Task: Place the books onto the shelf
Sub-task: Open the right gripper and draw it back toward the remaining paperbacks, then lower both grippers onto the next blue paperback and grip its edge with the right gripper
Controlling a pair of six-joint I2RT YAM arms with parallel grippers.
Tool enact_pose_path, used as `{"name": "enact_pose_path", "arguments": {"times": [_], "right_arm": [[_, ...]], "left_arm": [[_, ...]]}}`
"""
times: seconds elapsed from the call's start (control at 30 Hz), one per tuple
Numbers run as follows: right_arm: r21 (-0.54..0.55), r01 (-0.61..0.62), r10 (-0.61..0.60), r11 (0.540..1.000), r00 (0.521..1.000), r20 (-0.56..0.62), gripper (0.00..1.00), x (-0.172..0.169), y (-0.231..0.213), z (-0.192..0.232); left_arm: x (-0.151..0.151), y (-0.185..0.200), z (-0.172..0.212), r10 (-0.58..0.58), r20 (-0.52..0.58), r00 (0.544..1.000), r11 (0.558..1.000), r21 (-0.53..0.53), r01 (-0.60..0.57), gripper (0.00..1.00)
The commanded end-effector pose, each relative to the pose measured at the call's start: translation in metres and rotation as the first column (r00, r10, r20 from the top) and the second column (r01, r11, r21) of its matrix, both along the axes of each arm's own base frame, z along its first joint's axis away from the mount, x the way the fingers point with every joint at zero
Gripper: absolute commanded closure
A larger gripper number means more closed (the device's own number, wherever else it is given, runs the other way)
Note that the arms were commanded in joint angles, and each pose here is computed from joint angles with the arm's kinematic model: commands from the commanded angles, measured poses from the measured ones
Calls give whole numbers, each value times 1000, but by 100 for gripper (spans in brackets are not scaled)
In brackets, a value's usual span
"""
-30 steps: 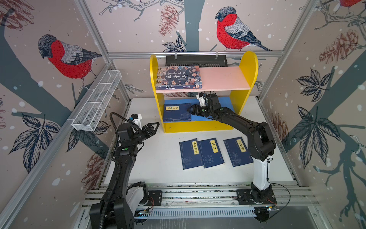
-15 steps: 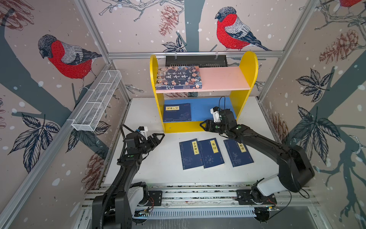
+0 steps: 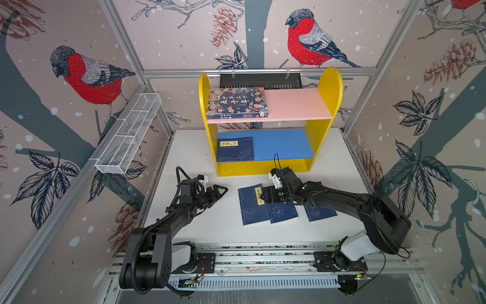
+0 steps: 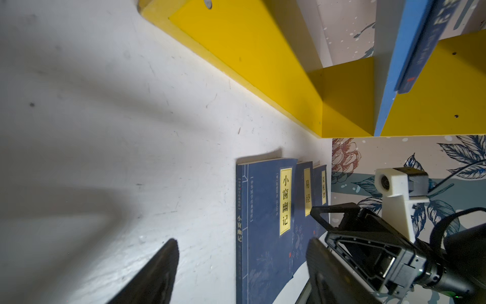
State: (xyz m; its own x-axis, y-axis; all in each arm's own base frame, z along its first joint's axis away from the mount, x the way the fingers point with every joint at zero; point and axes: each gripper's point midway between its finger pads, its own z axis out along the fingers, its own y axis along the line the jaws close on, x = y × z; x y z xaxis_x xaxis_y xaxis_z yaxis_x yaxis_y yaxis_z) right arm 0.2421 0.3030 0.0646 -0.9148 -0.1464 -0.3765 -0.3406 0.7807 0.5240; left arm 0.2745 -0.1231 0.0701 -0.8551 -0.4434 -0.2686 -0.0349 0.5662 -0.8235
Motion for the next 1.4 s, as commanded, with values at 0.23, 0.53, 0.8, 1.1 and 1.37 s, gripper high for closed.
{"name": "enact_pose_path", "arguments": {"times": [0.23, 0.53, 0.8, 1.1, 1.37], "right_arm": [[-23, -21, 20, 1000, 999, -38, 36, -2, 19, -25], [51, -119, 123, 992, 990, -75, 37, -18, 54, -26], [18, -125, 126, 992, 990, -58, 35, -21, 54, -20], [5, -170, 170, 985, 984, -46, 34, -23, 64, -15], [23, -213, 214, 977, 974, -68, 34, -31, 73, -19]], "left_arm": [[-8, -13, -14, -65, 13, 998, 998, 22, 65, 21], [-16, -19, -30, -77, -60, 995, 997, 17, 78, 32], [-19, -19, -42, -86, -93, 992, 994, 58, 92, 32], [-14, -8, -47, -56, -106, 993, 986, 150, 71, 24], [-16, -7, -48, -57, -102, 993, 984, 162, 73, 24]]}}
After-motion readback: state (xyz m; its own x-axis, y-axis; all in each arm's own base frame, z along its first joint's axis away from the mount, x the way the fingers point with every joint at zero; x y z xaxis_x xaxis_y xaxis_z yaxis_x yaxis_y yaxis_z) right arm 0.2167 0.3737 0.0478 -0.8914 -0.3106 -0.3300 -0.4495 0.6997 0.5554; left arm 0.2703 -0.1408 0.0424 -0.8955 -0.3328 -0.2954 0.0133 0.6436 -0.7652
